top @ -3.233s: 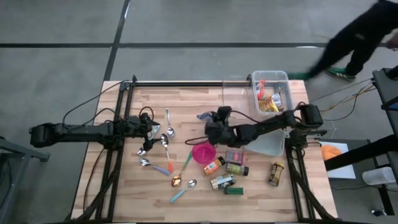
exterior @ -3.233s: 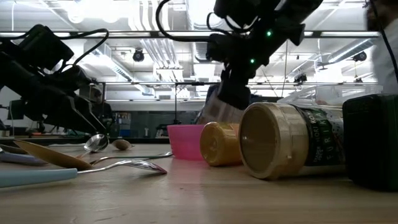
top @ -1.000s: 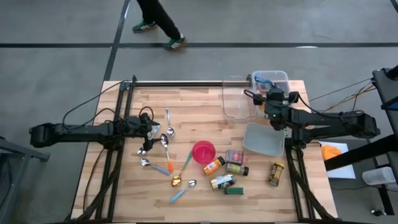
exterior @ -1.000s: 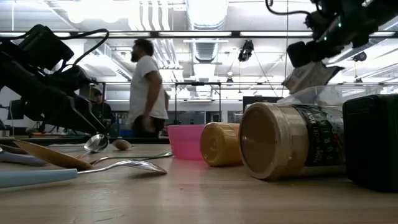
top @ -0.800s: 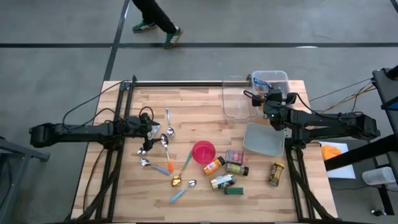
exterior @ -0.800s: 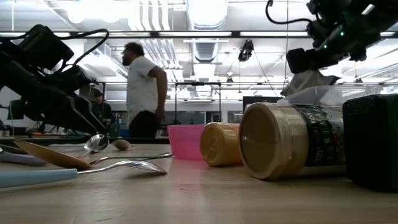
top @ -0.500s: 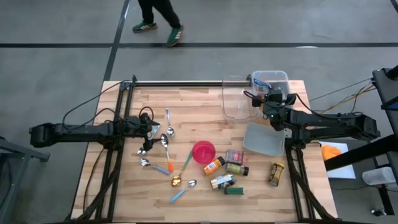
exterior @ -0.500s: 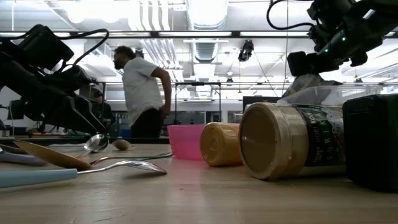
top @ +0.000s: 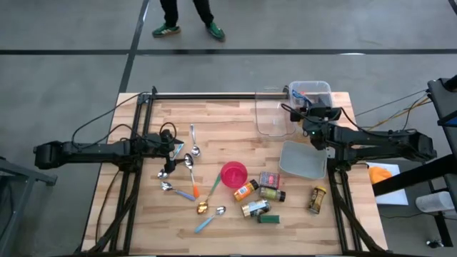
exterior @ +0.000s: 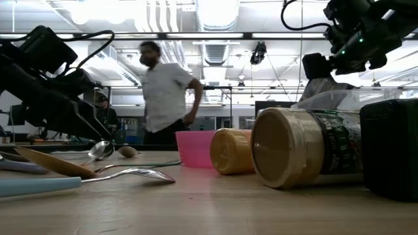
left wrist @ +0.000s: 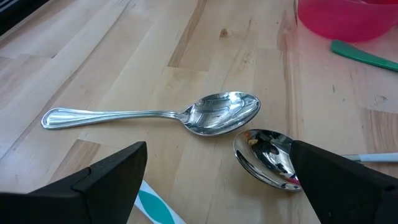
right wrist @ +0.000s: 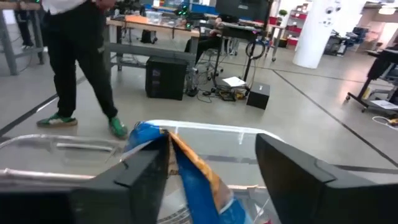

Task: Pick & Place Food Item
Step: Put the blue noodle pack into the white bin, then put the red seasoning can into the transparent bin

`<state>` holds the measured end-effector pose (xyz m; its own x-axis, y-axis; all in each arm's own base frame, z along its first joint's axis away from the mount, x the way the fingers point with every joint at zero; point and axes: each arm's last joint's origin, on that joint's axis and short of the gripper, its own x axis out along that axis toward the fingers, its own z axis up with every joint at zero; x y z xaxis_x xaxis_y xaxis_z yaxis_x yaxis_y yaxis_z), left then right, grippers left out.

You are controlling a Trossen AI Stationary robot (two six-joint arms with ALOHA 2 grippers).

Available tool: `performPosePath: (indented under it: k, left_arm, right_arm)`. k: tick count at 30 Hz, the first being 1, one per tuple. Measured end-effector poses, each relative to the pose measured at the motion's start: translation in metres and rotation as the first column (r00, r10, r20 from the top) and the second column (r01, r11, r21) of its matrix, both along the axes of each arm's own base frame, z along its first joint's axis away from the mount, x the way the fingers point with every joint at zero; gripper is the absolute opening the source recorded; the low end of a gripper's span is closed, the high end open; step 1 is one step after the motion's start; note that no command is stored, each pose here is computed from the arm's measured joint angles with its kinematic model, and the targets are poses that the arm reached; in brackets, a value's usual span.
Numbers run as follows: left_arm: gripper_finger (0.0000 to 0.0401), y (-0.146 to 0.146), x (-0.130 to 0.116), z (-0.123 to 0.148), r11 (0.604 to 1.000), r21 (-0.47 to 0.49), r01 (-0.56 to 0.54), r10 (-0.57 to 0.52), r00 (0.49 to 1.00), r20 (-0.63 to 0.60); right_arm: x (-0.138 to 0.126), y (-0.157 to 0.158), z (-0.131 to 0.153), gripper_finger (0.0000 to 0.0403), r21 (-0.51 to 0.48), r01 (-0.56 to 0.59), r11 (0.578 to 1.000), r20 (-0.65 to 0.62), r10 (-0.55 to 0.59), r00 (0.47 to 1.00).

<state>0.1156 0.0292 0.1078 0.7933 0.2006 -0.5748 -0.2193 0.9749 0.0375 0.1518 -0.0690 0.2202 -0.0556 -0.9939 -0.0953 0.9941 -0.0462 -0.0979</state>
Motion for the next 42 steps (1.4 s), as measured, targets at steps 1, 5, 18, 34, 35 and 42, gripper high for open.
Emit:
performPosePath:
  k: [1,5,18,34,35,42]
  left_arm:
    - [0.0396,0.000,0.000,0.000,1.000,0.000,0.000,0.000,1.000,0.000]
    - [0.0396,0.000,0.000,0.000,1.000,0.000,0.000,0.000,1.000,0.000]
    - [0.0396,0.000,0.000,0.000,1.000,0.000,0.000,0.000,1.000,0.000]
    - [0.0396,0.000,0.000,0.000,1.000,0.000,0.000,0.000,1.000,0.000]
    - [0.0396,0.000,0.000,0.000,1.000,0.000,0.000,0.000,1.000,0.000]
    - [0.0396,0.000,0.000,0.000,1.000,0.000,0.000,0.000,1.000,0.000]
  right_arm:
    - [0.000,0.000,0.001,0.0252,-0.005,0.009,1.000,0.002,-0.009,1.000]
    - [0.001,0.000,0.008,0.0277,-0.012,0.010,1.000,0.022,-0.010,1.000]
    - [0.011,-0.002,0.053,0.0290,-0.013,-0.101,0.995,0.017,0.101,0.995]
    - [0.021,0.001,0.062,0.0290,0.045,-0.422,0.905,0.122,0.415,0.902]
    - [0.022,0.001,0.061,0.0290,0.050,-0.456,0.889,0.148,0.445,0.883]
    - [0.030,0.005,0.058,0.0290,0.099,-0.667,0.739,0.193,0.643,0.741]
